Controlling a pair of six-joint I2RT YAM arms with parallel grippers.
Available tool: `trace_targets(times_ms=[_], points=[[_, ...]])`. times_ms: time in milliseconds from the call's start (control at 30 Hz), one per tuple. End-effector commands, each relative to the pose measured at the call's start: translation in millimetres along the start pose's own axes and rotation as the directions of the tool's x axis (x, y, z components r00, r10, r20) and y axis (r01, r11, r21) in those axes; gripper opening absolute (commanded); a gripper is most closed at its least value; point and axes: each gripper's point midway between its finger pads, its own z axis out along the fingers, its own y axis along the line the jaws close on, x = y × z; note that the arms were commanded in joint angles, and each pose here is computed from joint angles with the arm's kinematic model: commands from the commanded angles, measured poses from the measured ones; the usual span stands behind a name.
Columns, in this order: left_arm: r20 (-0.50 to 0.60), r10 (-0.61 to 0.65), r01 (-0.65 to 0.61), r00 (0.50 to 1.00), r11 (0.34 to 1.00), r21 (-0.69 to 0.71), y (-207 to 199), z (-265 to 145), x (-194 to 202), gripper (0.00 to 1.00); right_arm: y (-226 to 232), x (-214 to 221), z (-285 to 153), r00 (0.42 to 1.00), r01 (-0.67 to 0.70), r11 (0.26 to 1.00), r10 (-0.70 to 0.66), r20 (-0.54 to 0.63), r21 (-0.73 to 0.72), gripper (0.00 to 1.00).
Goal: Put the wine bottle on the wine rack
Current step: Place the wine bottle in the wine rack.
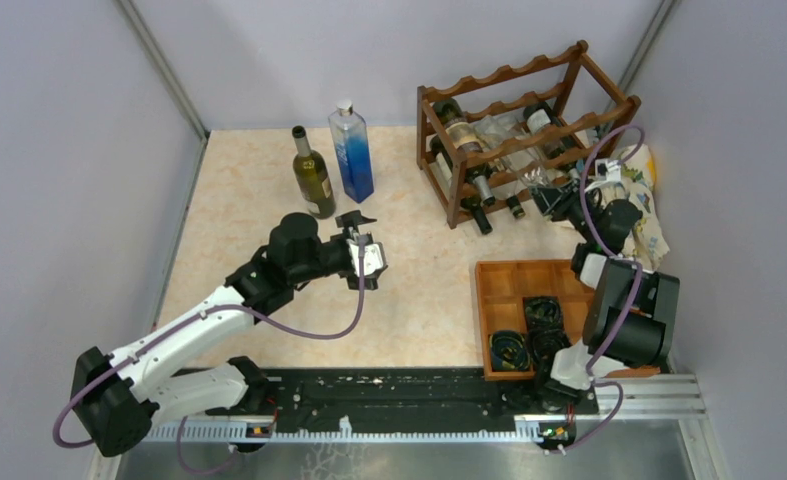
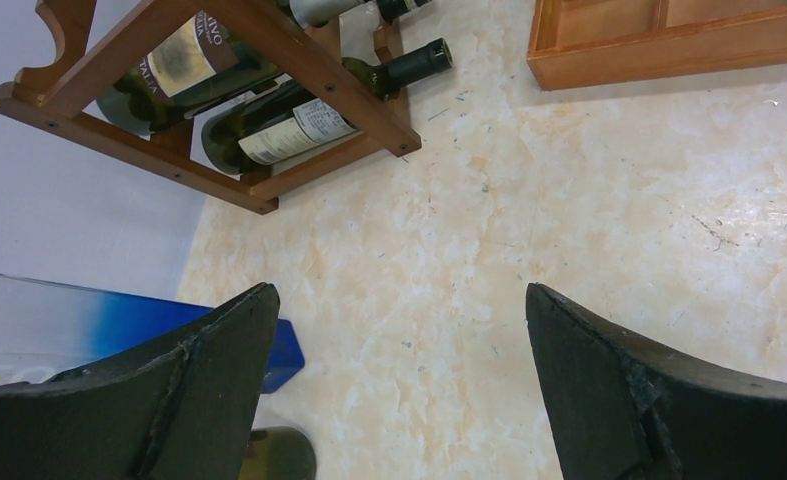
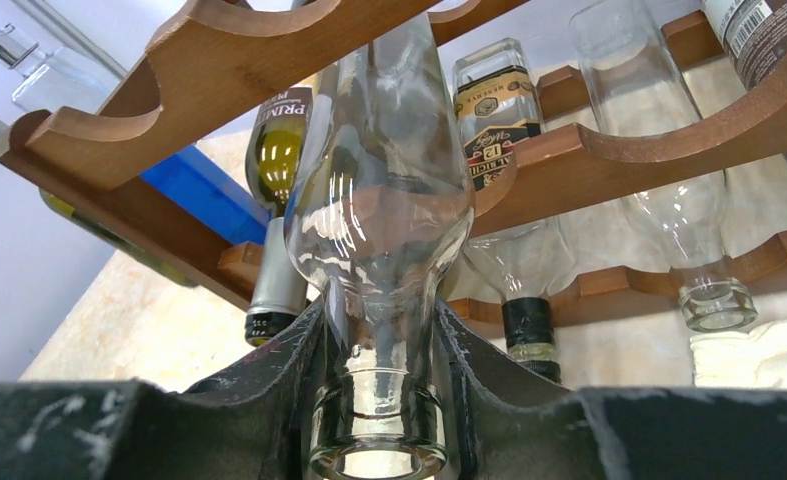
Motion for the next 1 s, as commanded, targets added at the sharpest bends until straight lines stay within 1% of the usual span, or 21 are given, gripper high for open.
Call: trace_targets(times_ms=[0,133,333,533,700,967], points=[[-0.002,0.016,-0.016,1.0,1.0,-0.003,3.4,0.5,-0.4,0.99,16.8,-31.2,10.7,0.983,0.13,0.99,-0.121,0.135,-0.059,0.0],[-0.009,0.014,-0.014,1.0,1.0,0.0,2.4,1.6,1.9,0.99,13.5,-29.0,15.4,0.982,0.117,0.992,-0.108,0.153,-0.054,0.0],[-0.021,0.011,-0.011,1.0,1.0,0.008,0.8,3.7,5.7,0.99,9.3,-32.6,24.5,0.975,0.145,0.989,-0.136,0.178,-0.04,0.0],[-0.026,0.012,-0.012,1.0,1.0,0.006,1.4,3.8,6.3,0.99,1.6,-37.6,31.5,0.968,0.141,0.99,-0.133,0.213,-0.027,0.0],[-0.027,0.013,-0.013,1.0,1.0,0.008,1.1,4.1,6.8,0.99,-2.5,-37.4,38.2,0.966,0.147,0.989,-0.139,0.22,-0.023,0.0],[-0.033,0.014,-0.014,0.999,1.0,0.014,0.1,4.5,8.3,0.99,-0.9,-42.9,46.5,0.957,0.156,0.987,-0.144,0.252,-0.027,0.0]])
